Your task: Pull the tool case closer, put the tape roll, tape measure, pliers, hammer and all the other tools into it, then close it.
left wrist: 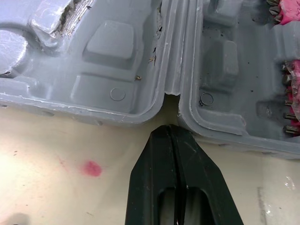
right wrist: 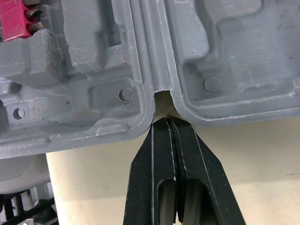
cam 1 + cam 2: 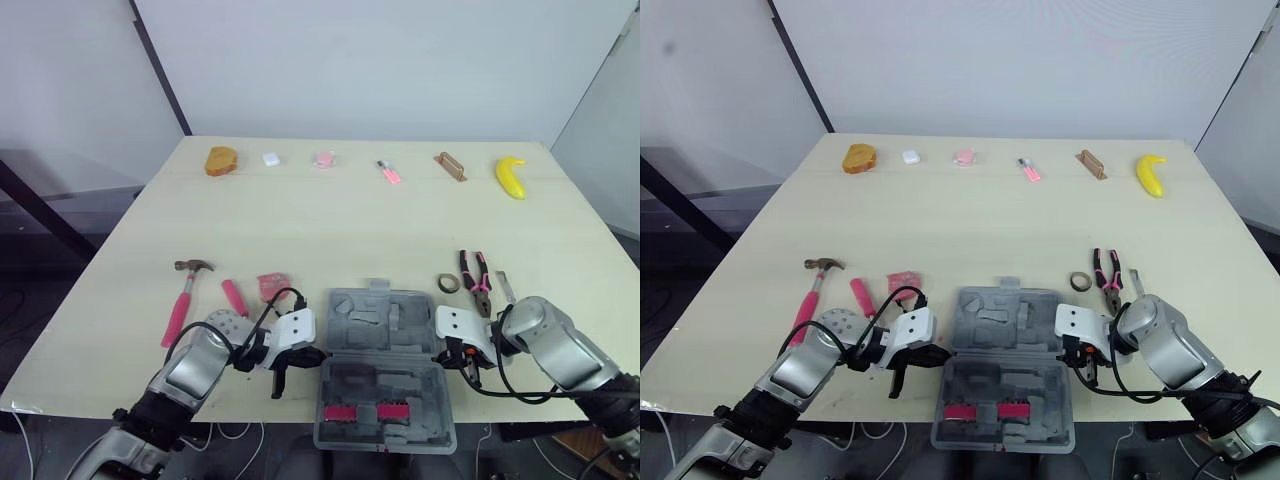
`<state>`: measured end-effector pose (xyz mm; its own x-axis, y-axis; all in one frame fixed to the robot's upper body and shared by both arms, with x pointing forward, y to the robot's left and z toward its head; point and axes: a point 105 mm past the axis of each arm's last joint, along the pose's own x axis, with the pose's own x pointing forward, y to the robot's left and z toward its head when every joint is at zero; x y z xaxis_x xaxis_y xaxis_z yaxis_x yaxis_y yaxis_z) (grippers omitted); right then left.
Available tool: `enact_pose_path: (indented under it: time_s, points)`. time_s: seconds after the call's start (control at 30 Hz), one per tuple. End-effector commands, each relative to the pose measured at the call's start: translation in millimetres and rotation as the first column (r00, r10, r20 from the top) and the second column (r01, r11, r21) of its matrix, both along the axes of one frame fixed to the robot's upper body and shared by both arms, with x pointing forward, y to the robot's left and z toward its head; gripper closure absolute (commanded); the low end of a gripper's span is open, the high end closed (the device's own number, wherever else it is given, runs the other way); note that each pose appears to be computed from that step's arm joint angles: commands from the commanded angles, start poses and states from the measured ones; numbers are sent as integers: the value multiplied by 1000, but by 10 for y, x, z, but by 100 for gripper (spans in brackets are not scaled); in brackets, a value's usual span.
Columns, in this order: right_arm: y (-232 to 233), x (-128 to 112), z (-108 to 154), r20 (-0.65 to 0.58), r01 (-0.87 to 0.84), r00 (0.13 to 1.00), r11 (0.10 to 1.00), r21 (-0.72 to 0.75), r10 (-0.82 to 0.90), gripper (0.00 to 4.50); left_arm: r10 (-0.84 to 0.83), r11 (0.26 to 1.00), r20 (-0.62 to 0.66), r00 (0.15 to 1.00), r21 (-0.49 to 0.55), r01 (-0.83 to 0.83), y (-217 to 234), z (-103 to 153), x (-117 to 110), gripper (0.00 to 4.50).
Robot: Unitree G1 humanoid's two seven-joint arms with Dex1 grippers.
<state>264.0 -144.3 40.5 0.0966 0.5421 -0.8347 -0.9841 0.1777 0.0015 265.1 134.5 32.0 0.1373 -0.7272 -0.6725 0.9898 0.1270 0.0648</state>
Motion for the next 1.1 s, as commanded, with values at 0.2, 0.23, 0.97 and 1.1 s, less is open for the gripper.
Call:
enact_pose_path:
  time_s: [0.2,0.23,0.97,1.1]
  points:
    - [0,-56,-34,-21,-3,1000,1000,-4,3,450,-10,1000,-48,999,15,10,6,-101,-110,448]
    - [-1,-57,-33,-21,-3,1000,1000,-4,3,450,-10,1000,-49,999,15,11,6,-104,-116,448]
    - [-12,-109,-30,-41,-8,999,1000,-4,8,450,-12,1000,-62,998,13,13,-25,-134,-165,448]
    - [-13,-114,-34,-42,-7,999,1000,-4,7,450,-8,1000,-63,998,14,9,-17,-135,-173,448]
